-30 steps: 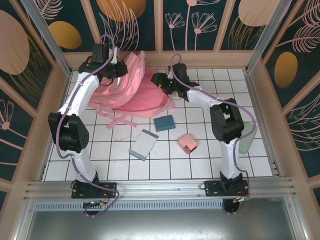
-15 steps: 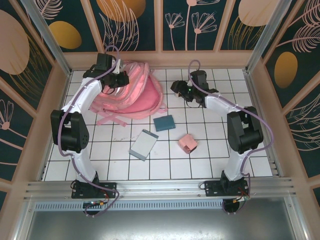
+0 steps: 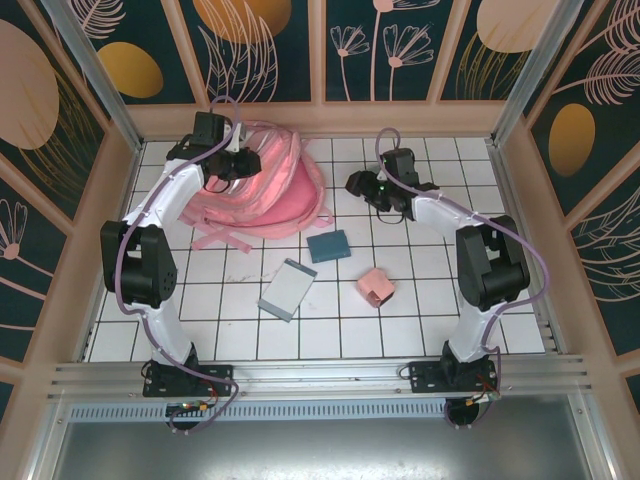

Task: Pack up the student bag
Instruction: Close the student bag at the top-center of the table, then pick up the book from the center of the table.

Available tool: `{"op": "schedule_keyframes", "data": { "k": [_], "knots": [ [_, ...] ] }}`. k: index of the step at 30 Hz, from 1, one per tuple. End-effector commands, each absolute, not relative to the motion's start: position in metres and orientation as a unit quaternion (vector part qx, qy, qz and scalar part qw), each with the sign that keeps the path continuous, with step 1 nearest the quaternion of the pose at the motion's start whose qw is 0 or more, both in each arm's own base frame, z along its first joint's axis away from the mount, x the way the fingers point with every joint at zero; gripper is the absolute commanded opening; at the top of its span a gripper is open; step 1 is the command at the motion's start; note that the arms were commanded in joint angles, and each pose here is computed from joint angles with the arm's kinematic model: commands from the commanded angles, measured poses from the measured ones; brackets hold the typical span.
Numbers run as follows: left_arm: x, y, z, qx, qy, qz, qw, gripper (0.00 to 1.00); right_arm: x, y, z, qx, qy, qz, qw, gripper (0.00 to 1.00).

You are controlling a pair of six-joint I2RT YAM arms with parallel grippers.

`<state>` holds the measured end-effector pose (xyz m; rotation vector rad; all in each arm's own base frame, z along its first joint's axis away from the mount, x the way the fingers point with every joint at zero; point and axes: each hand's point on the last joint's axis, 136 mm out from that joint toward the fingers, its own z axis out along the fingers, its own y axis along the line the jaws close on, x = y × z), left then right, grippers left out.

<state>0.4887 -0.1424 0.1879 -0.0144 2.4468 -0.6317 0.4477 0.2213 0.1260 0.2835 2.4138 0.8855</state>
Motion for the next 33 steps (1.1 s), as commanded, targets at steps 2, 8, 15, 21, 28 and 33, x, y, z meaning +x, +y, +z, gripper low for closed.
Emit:
{"op": "schedule_keyframes", "data": {
  "k": [2, 8, 15, 21, 28, 33],
  "knots": [
    [0.486, -0.128, 0.199, -0.023, 0.918, -0.230, 0.323, 0.39, 0.434, 0.222, 0.128, 0.090, 0.903, 0.317, 0.276, 0.64],
    [0.471, -0.130, 0.193, -0.039, 0.914, -0.248, 0.319, 0.58, 0.426, 0.202, 0.130, 0.108, 0.907, 0.278, 0.297, 0.65],
    [0.431, -0.140, 0.181, -0.052, 0.916, -0.257, 0.304, 0.61, 0.417, 0.221, 0.130, 0.075, 0.910, 0.286, 0.292, 0.64],
    [0.379, -0.154, 0.155, -0.050, 0.926, -0.248, 0.280, 0.58, 0.409, 0.247, 0.128, 0.043, 0.914, 0.288, 0.284, 0.64],
    [0.314, -0.172, 0.103, -0.044, 0.939, -0.249, 0.232, 0.52, 0.401, 0.263, 0.127, 0.027, 0.915, 0.296, 0.273, 0.64],
    [0.278, -0.183, 0.074, 0.001, 0.954, -0.211, 0.212, 0.51, 0.392, 0.264, 0.124, 0.020, 0.919, 0.291, 0.265, 0.64]
  ]
}}
